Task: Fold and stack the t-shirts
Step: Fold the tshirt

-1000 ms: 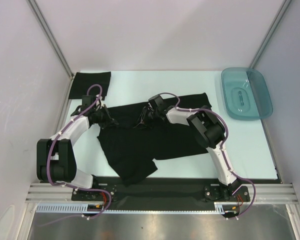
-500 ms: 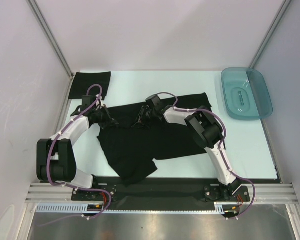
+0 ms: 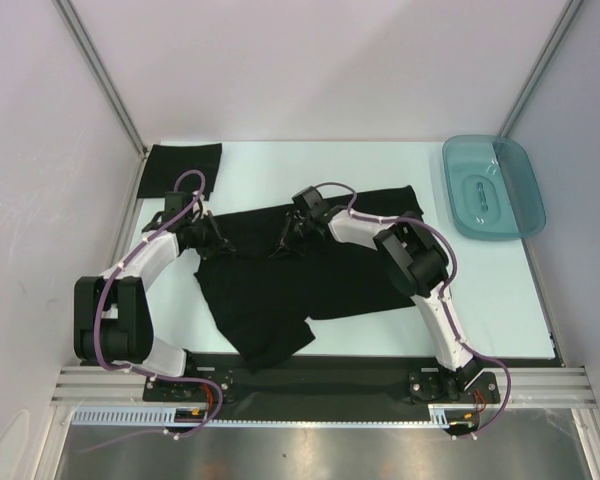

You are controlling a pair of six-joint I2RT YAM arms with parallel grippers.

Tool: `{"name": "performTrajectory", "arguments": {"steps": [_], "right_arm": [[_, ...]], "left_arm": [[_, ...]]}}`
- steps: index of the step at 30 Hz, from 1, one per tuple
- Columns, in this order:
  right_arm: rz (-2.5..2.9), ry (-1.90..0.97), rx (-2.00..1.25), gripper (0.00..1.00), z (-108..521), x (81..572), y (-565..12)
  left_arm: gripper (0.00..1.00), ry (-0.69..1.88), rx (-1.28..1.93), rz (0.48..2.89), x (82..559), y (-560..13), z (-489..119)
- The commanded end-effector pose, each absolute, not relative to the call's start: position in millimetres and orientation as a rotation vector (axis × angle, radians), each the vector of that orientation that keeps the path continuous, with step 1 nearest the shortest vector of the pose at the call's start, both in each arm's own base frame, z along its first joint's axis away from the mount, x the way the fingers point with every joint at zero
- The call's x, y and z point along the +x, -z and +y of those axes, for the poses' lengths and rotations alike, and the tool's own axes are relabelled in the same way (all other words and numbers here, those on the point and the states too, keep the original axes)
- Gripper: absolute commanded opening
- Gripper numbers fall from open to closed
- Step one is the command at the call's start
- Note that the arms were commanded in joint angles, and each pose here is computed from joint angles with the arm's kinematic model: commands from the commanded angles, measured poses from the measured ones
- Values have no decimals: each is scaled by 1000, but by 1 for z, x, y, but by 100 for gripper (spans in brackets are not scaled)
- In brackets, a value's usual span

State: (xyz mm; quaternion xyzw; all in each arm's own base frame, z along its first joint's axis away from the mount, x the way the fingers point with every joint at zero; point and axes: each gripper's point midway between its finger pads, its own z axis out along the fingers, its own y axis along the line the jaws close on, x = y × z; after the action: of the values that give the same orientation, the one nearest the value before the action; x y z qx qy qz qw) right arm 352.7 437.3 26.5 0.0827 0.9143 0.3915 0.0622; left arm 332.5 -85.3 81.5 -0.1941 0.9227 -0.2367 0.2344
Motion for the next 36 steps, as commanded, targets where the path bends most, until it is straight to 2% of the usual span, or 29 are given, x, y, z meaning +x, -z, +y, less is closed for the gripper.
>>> {"name": "performTrajectory", "arguments": {"steps": [1, 8, 18, 20, 23, 24, 26, 28, 32, 35, 36], "right_arm": [[2755, -1290, 134, 0, 424, 350, -77], [2834, -1339, 26, 0, 401, 337, -70], [2910, -1321, -61, 0, 400, 323, -54], [2921, -1312, -63, 1, 400, 322, -49], [2926, -1290, -76, 7, 398, 322, -44], [2926, -1279, -76, 11, 398, 324, -43], [2919, -1245, -93, 19, 394, 329, -44], [2901, -1187, -95, 21, 385, 339, -48], [2878, -1008, -137, 39, 354, 358, -66], [2846, -903, -137, 44, 323, 379, -75], [2824, -870, -142, 45, 316, 389, -79]], "left_arm": [[0, 614, -505, 2543, 330, -80, -79], [1, 607, -502, 2616, 313, -65, -79], [5, 591, -544, 2658, 292, -57, -78], [10, 570, -555, 2665, 289, -55, -75], [25, 538, -569, 2679, 285, -50, -72], [34, 528, -571, 2686, 283, -48, -71], [37, 490, -573, 2672, 285, -51, -66], [40, 459, -569, 2643, 289, -61, -61], [45, 350, -569, 2515, 304, -95, -44], [46, 359, -540, 2386, 327, -126, -42], [43, 399, -538, 2371, 334, -130, -47]]}}
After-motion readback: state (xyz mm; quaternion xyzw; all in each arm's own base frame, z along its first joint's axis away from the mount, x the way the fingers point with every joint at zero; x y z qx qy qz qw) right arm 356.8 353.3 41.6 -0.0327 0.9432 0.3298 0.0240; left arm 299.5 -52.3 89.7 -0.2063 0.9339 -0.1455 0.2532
